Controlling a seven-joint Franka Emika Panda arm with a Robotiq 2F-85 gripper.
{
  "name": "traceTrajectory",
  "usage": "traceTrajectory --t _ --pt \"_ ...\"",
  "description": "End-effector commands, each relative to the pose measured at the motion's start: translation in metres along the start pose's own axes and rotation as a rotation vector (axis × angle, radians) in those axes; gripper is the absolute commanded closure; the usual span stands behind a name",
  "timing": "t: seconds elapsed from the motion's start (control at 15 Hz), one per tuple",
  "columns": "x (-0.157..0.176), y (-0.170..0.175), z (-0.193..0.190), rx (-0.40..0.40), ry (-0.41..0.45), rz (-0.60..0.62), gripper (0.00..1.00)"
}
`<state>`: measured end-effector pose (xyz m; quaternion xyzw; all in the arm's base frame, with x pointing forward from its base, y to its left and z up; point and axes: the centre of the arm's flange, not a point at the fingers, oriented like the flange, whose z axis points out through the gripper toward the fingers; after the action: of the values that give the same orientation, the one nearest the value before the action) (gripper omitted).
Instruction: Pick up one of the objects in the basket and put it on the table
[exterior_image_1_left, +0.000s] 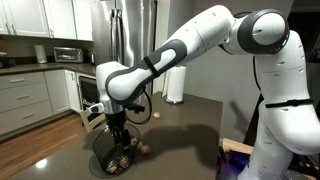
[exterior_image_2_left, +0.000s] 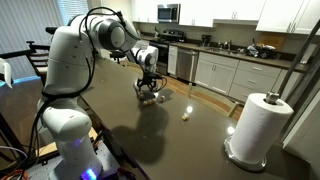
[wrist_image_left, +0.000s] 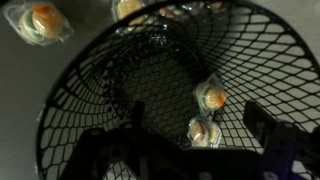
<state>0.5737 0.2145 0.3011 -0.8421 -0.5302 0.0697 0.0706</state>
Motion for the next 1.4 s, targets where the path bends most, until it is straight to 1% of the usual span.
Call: traceTrajectory --t 0.0,0.33,0.53,0.6,0.87,0.93,1.0,1.07,1.13,1.2,1.27,1.33 --pt "0.004 0.017 0.016 -0.002 0.005 -0.011 0.0" --pt "0.001 0.026 0.036 0.041 -0.02 0.009 0.0" --pt "0.001 0.029 0.039 0.058 -0.027 0.013 0.0" --pt "0.001 0.029 0.038 0.06 -0.026 0.014 0.2" --pt "0.0 0.028 0.032 0.084 -0.044 0.03 0.47" --pt "-0.001 0.028 0.03 0.091 -0.052 0.033 0.49" --pt "-0.001 0.028 0.03 0.099 -0.058 0.032 0.56" --pt "-0.001 0.028 0.029 0.112 -0.069 0.035 0.57" --pt "-0.002 0.028 0.028 0.123 -0.078 0.036 0.35" --pt "-0.003 0.028 0.028 0.136 -0.086 0.037 0.27" --pt "-0.004 0.03 0.028 0.148 -0.094 0.038 0.26" --pt "-0.004 0.031 0.029 0.157 -0.099 0.039 0.22"
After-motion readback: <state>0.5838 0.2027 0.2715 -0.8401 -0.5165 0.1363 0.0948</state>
